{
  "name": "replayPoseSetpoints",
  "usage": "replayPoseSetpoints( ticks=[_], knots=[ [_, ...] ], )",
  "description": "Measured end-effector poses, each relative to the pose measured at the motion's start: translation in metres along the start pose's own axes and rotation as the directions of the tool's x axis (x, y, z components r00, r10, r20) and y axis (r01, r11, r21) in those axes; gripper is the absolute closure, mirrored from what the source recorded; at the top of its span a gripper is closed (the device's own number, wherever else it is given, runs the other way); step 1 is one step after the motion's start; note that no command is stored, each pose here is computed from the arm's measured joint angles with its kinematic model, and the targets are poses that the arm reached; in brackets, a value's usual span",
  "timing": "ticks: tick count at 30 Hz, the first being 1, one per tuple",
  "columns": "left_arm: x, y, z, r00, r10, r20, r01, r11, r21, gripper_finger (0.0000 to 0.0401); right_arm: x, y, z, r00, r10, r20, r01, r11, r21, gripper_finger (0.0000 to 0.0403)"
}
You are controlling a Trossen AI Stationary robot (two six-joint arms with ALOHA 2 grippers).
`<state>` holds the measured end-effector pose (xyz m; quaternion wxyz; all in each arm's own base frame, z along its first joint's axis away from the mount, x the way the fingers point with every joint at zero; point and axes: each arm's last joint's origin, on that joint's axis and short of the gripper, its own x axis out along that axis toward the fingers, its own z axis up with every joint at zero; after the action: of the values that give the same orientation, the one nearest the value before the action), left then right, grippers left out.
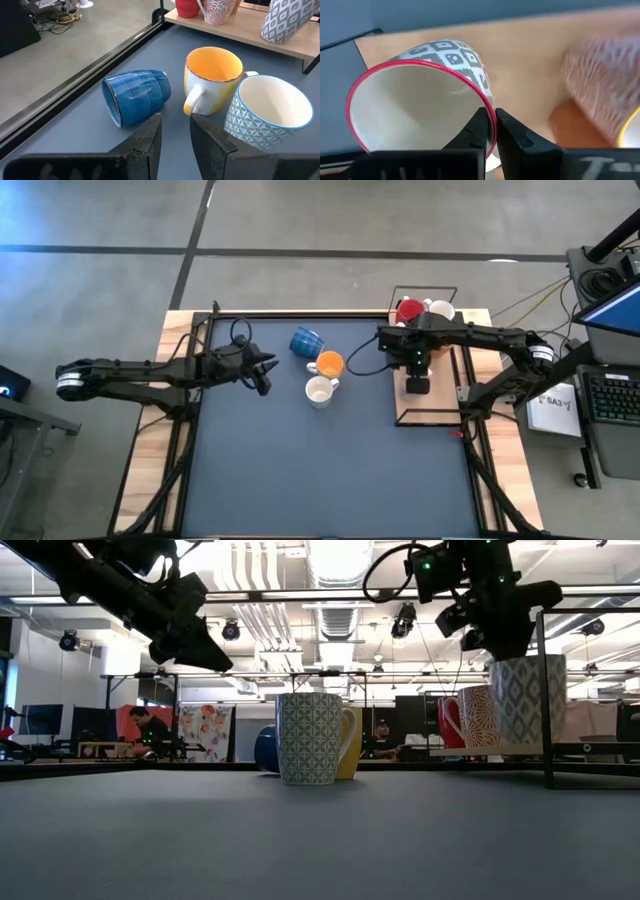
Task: Place coffee mugs
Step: Put the right gray patterned mug on the shelf
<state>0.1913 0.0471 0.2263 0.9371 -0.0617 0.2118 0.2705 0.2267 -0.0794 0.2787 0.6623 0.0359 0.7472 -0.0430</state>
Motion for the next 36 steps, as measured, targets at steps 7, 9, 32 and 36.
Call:
replayPoseSetpoints(
  ticks=[7, 9, 32, 36],
  knots=[
    [0.0, 0.0, 0.0, 1.0, 0.0, 0.001, 0.0, 1.0, 0.0, 0.0317, 0.0, 0.002, -0.01, 0.995, 0.019, -0.097, 0.007, 0.965, 0.264, 0.0387],
    [0.0, 0.0, 0.0, 1.0, 0.0, 0.0, 0.0, 1.0, 0.0, 0.0317, -0.001, 0.002, -0.01, 0.995, 0.02, -0.095, 0.012, 0.944, 0.33, 0.0387],
    [0.0, 0.0, 0.0, 1.0, 0.0, 0.001, 0.0, 1.0, 0.0, 0.0317, 0.001, 0.001, -0.014, 0.993, -0.043, -0.11, 0.085, 0.908, 0.41, 0.0299],
    [0.0, 0.0, 0.0, 1.0, 0.0, 0.001, 0.0, 1.0, 0.0, 0.0317, -0.014, -0.001, -0.011, 0.996, -0.067, -0.053, 0.083, 0.884, 0.46, 0.0279]
  ],
)
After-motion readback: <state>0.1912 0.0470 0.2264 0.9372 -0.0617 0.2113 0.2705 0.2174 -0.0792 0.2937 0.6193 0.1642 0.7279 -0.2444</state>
